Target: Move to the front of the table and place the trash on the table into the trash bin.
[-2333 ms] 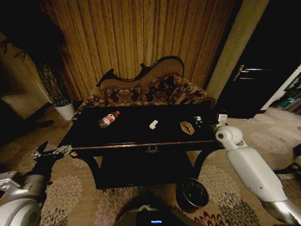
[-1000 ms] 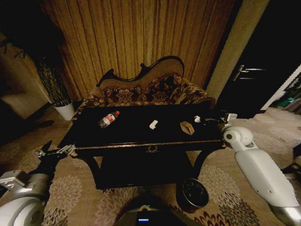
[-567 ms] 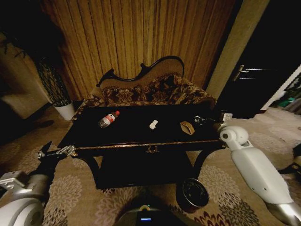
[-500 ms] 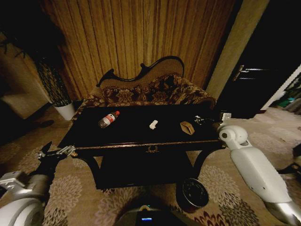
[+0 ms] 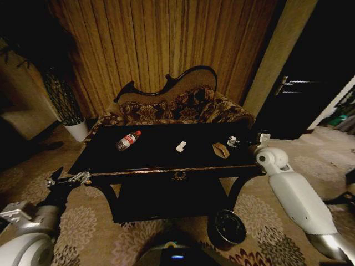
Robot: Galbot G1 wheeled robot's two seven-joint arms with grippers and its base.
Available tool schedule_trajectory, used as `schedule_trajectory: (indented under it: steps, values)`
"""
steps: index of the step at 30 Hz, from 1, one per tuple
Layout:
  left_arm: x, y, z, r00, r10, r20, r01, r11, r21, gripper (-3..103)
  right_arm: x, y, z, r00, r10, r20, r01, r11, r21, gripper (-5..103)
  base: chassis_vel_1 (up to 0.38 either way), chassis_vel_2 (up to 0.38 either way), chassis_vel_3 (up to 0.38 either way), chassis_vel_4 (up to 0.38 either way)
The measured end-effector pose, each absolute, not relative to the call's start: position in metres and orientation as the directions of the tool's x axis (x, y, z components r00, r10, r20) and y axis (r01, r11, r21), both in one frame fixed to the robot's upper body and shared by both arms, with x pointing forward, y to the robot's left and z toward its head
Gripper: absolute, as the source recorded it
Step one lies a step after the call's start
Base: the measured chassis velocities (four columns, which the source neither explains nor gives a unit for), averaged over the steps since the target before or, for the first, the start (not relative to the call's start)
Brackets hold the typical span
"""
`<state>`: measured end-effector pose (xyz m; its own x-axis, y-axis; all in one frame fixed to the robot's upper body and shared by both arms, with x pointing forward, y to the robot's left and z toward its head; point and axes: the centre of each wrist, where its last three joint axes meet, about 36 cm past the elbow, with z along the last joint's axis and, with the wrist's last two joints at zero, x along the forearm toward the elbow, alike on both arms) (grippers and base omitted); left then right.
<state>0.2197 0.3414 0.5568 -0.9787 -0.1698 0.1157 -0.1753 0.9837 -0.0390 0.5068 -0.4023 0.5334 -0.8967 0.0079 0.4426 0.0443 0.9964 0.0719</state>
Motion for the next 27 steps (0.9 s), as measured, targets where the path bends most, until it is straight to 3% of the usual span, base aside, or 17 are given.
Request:
schedule_trajectory:
  steps: [15, 21, 23, 25, 27]
  values:
    - [0.219, 0.344, 0.559, -0.978, -0.179, 0.109, -0.184, 0.982, -0.035, 100, 0.517, -0.393, 0.53, -0.896, -0.002, 0.443, 0.035, 0.997, 0.075, 100, 0.0, 0.0, 0.0, 0.0]
    - [0.219, 0.344, 0.559, -0.978, -0.18, 0.107, -0.184, 0.982, -0.033, 100, 0.518, -0.394, 0.525, -0.899, 0.02, 0.437, 0.05, 0.997, 0.059, 82, 0.0, 0.0, 0.0, 0.0]
    - [0.219, 0.344, 0.559, -0.978, -0.179, 0.107, -0.184, 0.982, -0.033, 100, 0.518, -0.394, 0.524, -0.9, 0.03, 0.436, 0.06, 0.997, 0.056, 82, 0.0, 0.0, 0.0, 0.0]
    - [0.219, 0.344, 0.559, -0.978, -0.179, 0.106, -0.183, 0.983, -0.033, 100, 0.518, -0.394, 0.523, -0.9, 0.038, 0.435, 0.068, 0.996, 0.054, 65, 0.0, 0.0, 0.0, 0.0]
    - [0.219, 0.344, 0.559, -0.978, -0.178, 0.107, -0.183, 0.983, -0.033, 100, 0.517, -0.394, 0.522, -0.9, 0.039, 0.435, 0.069, 0.996, 0.054, 60, 0.0, 0.0, 0.0, 0.0]
